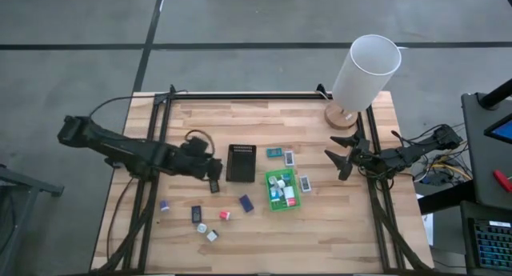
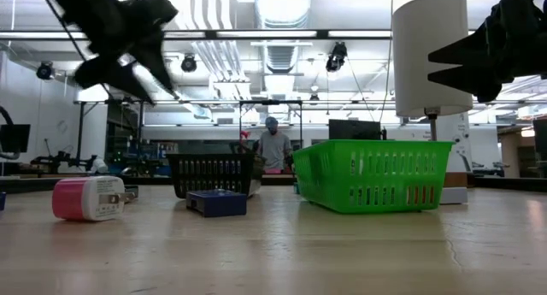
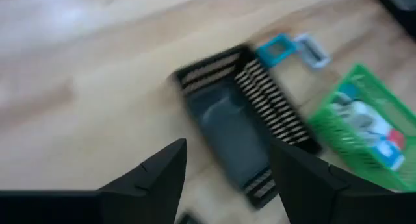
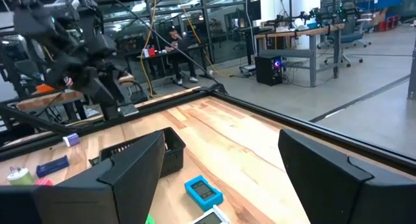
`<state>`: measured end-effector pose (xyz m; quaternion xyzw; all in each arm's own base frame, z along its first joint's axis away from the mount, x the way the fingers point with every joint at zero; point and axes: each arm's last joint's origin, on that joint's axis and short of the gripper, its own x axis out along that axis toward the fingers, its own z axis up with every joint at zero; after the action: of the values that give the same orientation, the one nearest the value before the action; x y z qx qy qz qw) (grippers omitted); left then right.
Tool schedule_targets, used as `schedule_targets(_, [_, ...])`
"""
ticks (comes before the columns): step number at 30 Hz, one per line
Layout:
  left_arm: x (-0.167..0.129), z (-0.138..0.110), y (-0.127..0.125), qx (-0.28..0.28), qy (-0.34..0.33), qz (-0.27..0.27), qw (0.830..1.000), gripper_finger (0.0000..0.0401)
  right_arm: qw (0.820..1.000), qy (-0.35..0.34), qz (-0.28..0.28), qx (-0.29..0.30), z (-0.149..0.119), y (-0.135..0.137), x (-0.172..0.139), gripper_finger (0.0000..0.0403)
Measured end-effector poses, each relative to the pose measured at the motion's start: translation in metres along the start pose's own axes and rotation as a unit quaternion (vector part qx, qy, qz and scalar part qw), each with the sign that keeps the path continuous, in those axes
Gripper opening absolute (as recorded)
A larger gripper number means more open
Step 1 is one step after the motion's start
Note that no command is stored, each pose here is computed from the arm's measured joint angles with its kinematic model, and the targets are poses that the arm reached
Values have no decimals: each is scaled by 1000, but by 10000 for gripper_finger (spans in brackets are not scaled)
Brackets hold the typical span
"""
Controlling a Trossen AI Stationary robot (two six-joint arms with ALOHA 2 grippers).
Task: Pick & Place Office items
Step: Put the pink charger adapter into the green bin
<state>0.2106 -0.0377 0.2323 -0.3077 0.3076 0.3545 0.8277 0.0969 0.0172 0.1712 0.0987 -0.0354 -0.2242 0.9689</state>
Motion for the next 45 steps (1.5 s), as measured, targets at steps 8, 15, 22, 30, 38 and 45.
schedule_targets(8, [-7, -37, 23, -119, 58, 22, 991, 222, 1000, 0, 0, 0, 0, 0, 0, 309])
schedule_targets(15, [-10, -45, 20, -92, 66, 23, 993, 222, 1000, 0, 0, 0, 0, 0, 0, 308])
schedule_targets(22, [-10, -45, 13, -70, 58, -13, 996, 222, 1000, 0, 0, 0, 0, 0, 0, 302])
schedule_targets(30, [-5, -44, -16, 120, 6, -124, 985, 221, 1000, -1, 0, 1, 0, 0, 0, 312])
schedule_targets(38, [33, -72, -34, 254, 67, -118, 958, 221, 1000, 0, 0, 0, 0, 0, 0, 308])
schedule_targets(45, [36, -77, -47, 326, 89, -143, 930, 221, 1000, 0, 0, 0, 0, 0, 0, 302])
